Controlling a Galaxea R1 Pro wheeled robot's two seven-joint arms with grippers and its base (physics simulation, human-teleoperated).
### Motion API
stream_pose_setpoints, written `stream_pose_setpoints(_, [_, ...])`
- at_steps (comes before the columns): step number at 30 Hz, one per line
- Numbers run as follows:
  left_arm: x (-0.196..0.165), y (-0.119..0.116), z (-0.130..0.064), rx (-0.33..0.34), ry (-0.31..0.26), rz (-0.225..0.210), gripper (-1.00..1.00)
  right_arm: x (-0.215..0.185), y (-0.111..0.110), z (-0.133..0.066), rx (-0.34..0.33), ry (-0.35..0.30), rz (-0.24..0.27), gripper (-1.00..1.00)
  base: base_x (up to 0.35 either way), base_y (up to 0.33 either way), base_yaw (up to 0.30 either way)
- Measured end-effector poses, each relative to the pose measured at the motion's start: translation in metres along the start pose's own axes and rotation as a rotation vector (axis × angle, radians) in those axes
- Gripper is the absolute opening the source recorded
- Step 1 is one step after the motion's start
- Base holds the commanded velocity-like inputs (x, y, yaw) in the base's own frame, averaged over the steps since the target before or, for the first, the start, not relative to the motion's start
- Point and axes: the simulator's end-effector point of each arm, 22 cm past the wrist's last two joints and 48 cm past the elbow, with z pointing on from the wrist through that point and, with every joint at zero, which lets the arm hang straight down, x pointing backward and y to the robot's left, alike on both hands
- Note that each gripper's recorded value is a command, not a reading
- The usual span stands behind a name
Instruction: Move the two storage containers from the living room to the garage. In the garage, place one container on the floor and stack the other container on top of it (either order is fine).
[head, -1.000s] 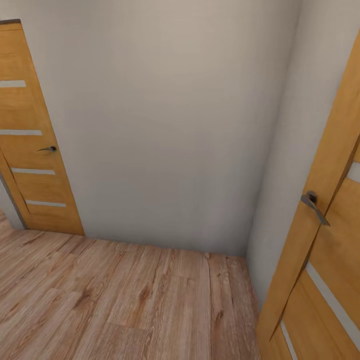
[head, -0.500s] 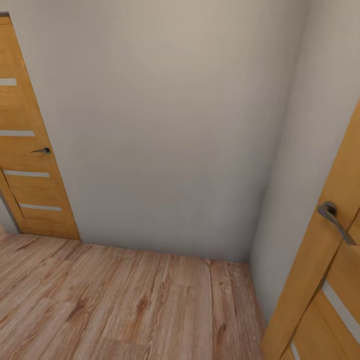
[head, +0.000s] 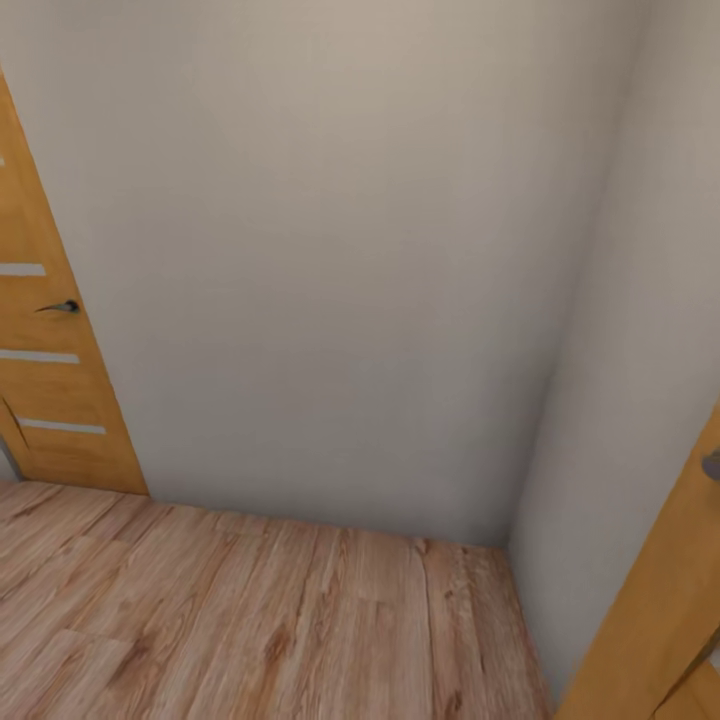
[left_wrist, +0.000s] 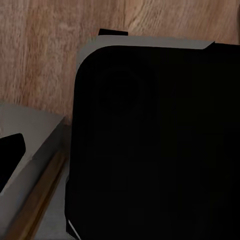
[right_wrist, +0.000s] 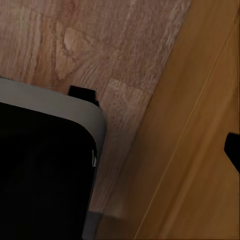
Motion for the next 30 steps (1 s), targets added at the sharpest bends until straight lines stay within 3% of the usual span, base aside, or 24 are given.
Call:
stream_pose_setpoints(8, [0.0,0.0,0.0,0.0,0.0,0.0,1.0,-0.0002,0.0001,0.0,-0.001,-0.001,-0.003,1.0,0.318,0.0,0.046])
stream_pose_setpoints(30, [-0.0007,0.0002,0.0,-0.001,-0.001,-0.001,1.0,-0.0002,-0.0019,0.0,0.009,0.0,-0.008,1.0,0.318,0.0,0.27])
